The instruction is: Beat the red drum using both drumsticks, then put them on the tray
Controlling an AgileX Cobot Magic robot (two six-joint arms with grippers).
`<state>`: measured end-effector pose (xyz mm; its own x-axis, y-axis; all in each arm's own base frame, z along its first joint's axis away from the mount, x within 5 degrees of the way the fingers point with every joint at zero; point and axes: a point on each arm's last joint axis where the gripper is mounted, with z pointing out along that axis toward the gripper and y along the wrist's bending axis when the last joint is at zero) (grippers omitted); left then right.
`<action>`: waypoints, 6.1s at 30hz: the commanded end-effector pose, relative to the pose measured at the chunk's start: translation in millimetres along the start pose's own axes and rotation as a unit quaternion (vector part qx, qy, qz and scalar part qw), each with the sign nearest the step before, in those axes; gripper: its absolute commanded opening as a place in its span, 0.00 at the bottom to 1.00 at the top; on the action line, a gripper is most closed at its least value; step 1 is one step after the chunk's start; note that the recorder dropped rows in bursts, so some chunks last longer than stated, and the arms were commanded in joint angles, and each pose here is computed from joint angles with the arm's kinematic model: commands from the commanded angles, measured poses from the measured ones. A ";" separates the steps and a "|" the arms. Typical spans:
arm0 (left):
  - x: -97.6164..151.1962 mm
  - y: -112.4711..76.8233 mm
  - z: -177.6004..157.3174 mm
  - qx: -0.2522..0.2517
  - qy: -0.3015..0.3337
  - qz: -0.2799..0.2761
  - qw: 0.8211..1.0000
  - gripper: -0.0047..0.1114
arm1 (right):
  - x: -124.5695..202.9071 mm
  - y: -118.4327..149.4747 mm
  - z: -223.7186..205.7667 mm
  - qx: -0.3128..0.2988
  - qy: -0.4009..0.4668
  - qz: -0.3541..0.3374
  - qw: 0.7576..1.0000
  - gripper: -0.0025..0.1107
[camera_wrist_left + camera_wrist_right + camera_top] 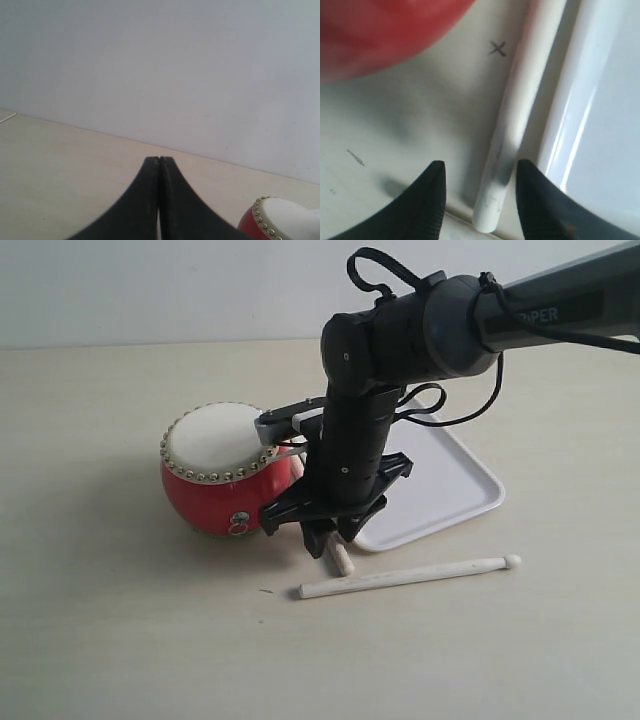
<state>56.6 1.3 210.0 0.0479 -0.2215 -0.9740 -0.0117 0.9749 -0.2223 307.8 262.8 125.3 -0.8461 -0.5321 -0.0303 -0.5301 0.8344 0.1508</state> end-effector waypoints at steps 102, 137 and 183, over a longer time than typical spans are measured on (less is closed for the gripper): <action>-109.6 -35.5 57.2 0.071 -0.038 -0.139 0.987 0.04 | 188.0 -30.8 -255.3 0.056 -0.415 0.019 0.908 0.02; -59.9 -80.9 242.3 0.154 0.492 0.378 0.769 0.04 | 197.3 -29.9 -257.1 0.063 -0.402 0.006 0.913 0.02; 138.7 -304.1 203.6 0.544 0.508 0.464 0.480 0.40 | 290.5 -32.0 -202.7 0.049 -0.379 0.041 0.923 0.02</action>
<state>270.3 -318.3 156.0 0.0353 0.9622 -0.2699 0.9978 -0.0488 -0.0438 89.9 53.9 312.0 -0.6746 -0.2367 -0.6992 -0.4318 0.8948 0.1137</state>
